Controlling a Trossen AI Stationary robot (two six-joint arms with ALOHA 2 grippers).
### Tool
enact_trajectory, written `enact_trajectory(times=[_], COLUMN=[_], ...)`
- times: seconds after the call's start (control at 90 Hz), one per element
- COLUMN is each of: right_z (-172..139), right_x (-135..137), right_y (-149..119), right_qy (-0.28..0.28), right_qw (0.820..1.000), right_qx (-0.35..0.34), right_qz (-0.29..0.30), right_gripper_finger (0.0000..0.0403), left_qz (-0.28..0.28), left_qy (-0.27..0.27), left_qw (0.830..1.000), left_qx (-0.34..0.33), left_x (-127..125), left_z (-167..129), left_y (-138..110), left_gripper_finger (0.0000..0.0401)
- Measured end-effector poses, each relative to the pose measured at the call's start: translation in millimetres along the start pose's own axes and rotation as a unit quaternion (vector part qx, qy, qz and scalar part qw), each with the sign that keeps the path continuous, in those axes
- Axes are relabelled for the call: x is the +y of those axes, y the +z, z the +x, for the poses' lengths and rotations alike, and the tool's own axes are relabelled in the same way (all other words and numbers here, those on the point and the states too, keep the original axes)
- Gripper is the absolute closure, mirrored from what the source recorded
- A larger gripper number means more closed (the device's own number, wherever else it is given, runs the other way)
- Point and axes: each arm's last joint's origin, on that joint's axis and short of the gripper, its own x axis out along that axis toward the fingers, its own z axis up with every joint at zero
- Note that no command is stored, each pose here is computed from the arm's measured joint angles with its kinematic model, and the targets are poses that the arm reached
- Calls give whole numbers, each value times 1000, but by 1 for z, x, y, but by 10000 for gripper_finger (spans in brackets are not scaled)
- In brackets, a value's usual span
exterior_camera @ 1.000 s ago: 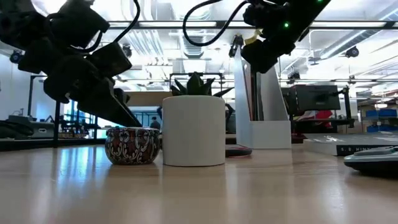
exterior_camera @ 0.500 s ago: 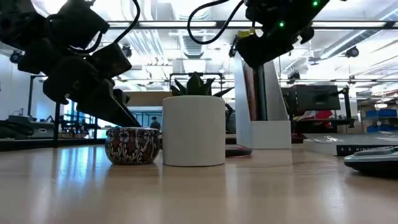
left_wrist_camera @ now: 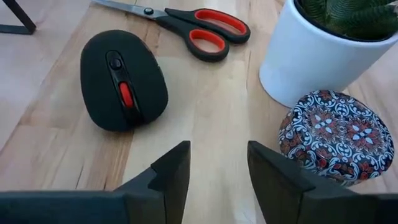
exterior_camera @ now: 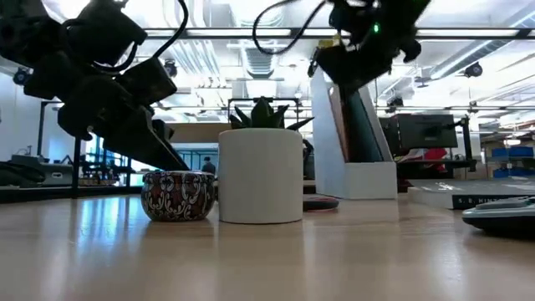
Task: Stock shelves
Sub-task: Remove the blue book from the white file holder
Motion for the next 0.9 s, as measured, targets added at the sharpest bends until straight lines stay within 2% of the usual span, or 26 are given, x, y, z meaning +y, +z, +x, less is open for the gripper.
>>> enact_trajectory(times=[0.3,0.478,0.578,0.711,0.9], right_z=[-30,-58,-71,-77,-76], right_x=[-27,-49,-66,-81,-92], right_y=[52,90,107,112,104], right_qy=[-18,9,22,18,0], right_qw=[999,997,996,997,998], right_qx=[-42,-70,-82,-78,-65], right_qz=[-10,-22,-3,8,17], right_gripper_finger=[400,400,400,400,400], left_qz=[-2,-2,-2,-6,-7], left_qy=[0,2,4,3,2], left_qw=[1000,1000,1000,1000,1000], left_qx=[-1,-1,-3,-7,-9], left_x=[0,0,0,0,0], left_z=[0,0,0,0,0], left_y=[0,0,0,1,1], left_gripper_finger=[255,249,246,246,255])
